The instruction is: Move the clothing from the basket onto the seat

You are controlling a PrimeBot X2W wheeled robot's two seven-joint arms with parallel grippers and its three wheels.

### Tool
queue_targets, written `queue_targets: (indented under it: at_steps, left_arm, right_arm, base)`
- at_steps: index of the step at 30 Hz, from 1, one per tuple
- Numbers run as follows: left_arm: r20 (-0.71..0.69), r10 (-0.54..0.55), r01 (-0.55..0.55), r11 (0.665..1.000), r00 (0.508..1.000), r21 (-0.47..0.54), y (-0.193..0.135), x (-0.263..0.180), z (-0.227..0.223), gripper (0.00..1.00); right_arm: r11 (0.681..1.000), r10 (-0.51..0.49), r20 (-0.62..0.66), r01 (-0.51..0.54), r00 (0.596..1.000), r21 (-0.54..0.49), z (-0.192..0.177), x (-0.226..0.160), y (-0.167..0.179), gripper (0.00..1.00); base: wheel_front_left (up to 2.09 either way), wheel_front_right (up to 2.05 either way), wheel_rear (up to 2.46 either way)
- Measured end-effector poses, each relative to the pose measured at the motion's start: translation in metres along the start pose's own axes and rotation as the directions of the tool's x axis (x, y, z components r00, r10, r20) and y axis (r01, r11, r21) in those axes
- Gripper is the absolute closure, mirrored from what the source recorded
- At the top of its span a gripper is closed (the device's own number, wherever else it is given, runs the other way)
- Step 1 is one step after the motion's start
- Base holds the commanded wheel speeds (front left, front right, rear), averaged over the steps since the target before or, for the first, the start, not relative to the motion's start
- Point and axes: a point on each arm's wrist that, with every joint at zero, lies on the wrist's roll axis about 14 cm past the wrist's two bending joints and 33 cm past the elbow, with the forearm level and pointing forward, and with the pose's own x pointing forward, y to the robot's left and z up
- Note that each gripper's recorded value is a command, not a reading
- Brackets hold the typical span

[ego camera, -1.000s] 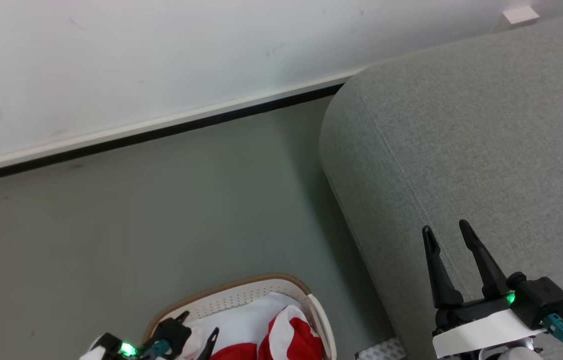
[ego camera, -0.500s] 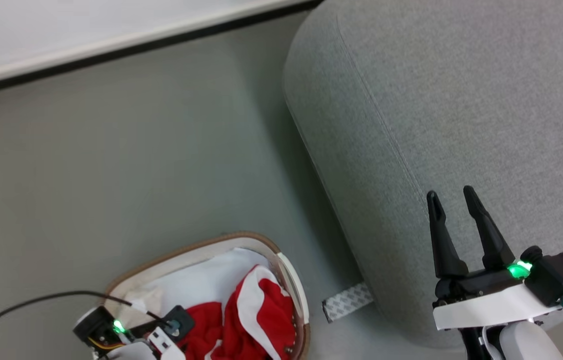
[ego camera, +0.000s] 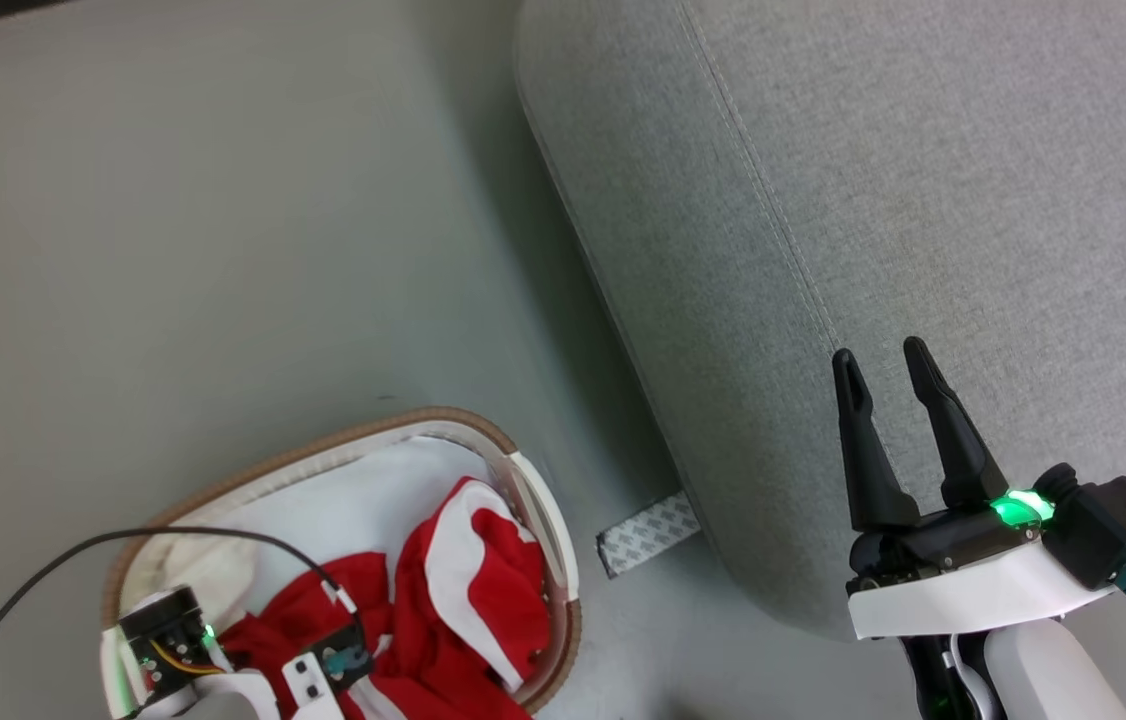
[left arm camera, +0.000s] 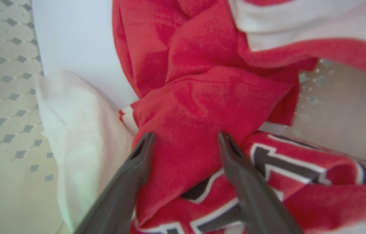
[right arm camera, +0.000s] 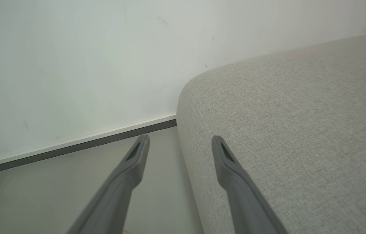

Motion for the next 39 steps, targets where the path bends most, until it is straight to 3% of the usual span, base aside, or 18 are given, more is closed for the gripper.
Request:
queue_targets:
  at_steps: [8,14,15,17,30,39]
  left_arm:
    - [-0.07,-0.061,0.065,0.996,0.996,0.061,-0.006,0.026,-0.013,0.0]
    - [-0.018,-0.087,0.088,0.994,0.996,0.061,-0.01,0.036,-0.006,0.0]
    - [-0.015,-0.088,0.088,0.995,0.996,0.056,-0.009,0.037,-0.005,0.28]
    - [-0.004,-0.089,0.089,0.995,0.996,0.05,-0.009,0.037,-0.005,1.0]
    - [0.096,-0.037,0.041,0.999,0.995,-0.033,0.007,0.014,0.023,1.0]
    - [0.335,0.085,-0.007,0.974,0.939,-0.226,0.014,-0.041,0.084,1.0]
  right_arm:
    - [0.999,-0.037,-0.044,0.037,0.998,-0.003,-0.014,0.002,-0.01,0.0]
    - [0.998,-0.06,-0.059,0.059,0.996,-0.013,-0.021,0.004,-0.018,0.0]
    - [0.998,-0.062,-0.06,0.061,0.996,-0.014,-0.021,0.004,-0.018,0.0]
    - [0.998,-0.062,-0.062,0.062,0.996,-0.014,-0.022,0.004,-0.019,0.0]
    - [0.999,-0.031,-0.012,0.031,0.999,-0.022,-0.002,0.003,-0.011,0.0]
    - [0.998,0.017,0.045,-0.014,0.999,-0.061,0.018,-0.005,0.0,0.0]
  base:
    - [0.0,0.0,0.0]
    - [0.0,0.0,0.0]
    - [0.0,0.0,0.0]
    - [0.0,0.0,0.0]
    - [0.0,0.0,0.0]
    - [0.0,0.0,0.0]
